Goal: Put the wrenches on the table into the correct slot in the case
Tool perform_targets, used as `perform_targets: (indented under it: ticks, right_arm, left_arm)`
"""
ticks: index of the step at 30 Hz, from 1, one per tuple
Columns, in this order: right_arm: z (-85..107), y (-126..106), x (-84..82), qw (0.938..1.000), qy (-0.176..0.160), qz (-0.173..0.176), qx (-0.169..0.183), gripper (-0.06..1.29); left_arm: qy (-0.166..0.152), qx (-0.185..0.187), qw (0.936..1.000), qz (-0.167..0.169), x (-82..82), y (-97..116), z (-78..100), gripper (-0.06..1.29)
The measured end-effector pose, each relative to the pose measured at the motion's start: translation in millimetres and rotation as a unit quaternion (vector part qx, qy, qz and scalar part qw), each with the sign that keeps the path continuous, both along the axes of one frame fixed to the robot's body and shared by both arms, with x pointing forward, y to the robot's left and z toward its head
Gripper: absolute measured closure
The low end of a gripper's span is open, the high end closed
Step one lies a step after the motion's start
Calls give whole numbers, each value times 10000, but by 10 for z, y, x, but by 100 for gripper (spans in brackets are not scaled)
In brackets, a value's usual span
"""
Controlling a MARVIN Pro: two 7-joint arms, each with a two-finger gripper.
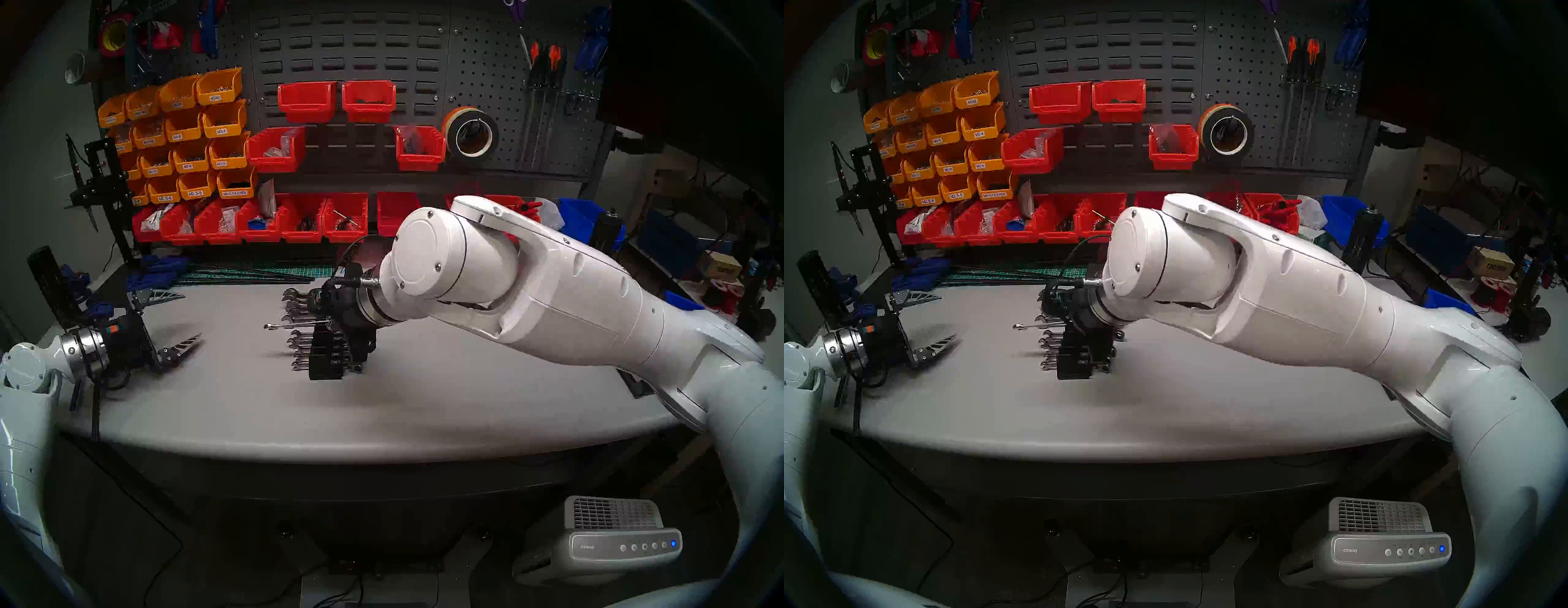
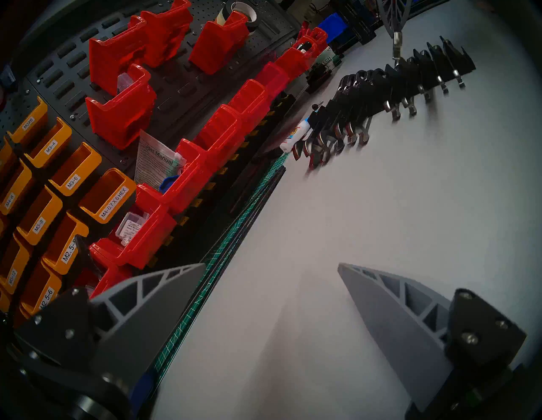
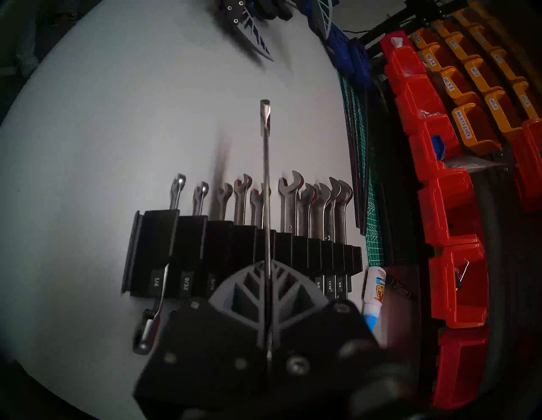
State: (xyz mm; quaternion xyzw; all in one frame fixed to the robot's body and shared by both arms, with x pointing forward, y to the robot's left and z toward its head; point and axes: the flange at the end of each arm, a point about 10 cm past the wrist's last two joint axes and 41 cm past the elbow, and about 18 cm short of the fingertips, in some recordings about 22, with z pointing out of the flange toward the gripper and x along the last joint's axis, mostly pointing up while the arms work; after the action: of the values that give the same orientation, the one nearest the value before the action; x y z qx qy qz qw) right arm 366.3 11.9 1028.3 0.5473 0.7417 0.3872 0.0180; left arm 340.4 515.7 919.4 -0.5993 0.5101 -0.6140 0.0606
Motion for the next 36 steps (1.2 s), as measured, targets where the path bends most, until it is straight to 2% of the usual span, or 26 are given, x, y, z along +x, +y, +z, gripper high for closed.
perform_targets:
  ticks: [9, 20, 36]
  right_arm:
    - [-50, -69, 21, 9987, 264, -97, 420, 127]
    - [-91, -109, 39, 9961, 352, -176, 788, 127]
    - [-98, -101, 37, 9949, 317, -178, 941, 127]
  left_arm:
    - [0, 0, 10000, 0, 0, 0, 0, 0]
    - [0, 0, 10000, 0, 0, 0, 0, 0]
    - [0, 0, 10000, 0, 0, 0, 0, 0]
